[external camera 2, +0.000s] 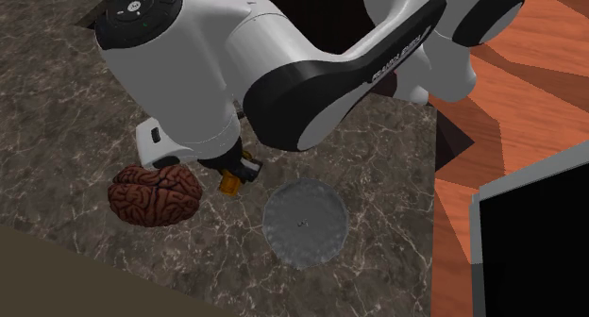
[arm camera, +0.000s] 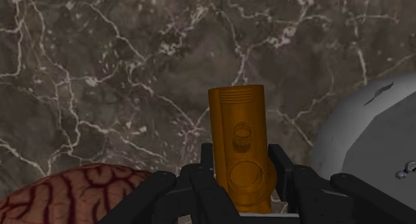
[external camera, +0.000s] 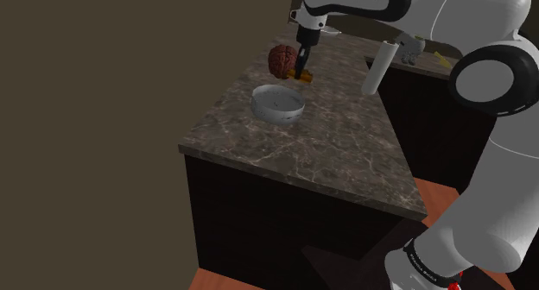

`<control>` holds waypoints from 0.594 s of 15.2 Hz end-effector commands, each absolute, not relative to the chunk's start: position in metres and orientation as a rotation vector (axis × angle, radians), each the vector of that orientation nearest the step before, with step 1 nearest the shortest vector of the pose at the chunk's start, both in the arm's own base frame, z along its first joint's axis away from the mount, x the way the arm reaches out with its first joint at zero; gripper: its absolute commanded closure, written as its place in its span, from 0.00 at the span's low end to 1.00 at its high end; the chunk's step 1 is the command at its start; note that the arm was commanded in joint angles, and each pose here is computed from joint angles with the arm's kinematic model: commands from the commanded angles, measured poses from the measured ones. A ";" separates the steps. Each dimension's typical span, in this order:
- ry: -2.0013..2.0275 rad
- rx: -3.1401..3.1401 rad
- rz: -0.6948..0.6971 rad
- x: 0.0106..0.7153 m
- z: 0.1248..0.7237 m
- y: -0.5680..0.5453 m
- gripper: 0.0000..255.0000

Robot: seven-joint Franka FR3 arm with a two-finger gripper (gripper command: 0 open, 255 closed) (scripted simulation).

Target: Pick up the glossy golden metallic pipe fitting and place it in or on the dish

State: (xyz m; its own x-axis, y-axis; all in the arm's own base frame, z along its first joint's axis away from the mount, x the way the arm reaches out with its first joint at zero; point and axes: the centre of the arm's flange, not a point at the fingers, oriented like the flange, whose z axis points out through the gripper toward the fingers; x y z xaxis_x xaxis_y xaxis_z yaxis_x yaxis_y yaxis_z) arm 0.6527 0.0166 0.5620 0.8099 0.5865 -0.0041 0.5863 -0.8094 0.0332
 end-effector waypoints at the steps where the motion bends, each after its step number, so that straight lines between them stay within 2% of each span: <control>1: 0.959 2.957 0.009 0.652 0.573 0.017 1.00; 9: 0.959 2.957 0.009 0.652 0.615 0.017 1.00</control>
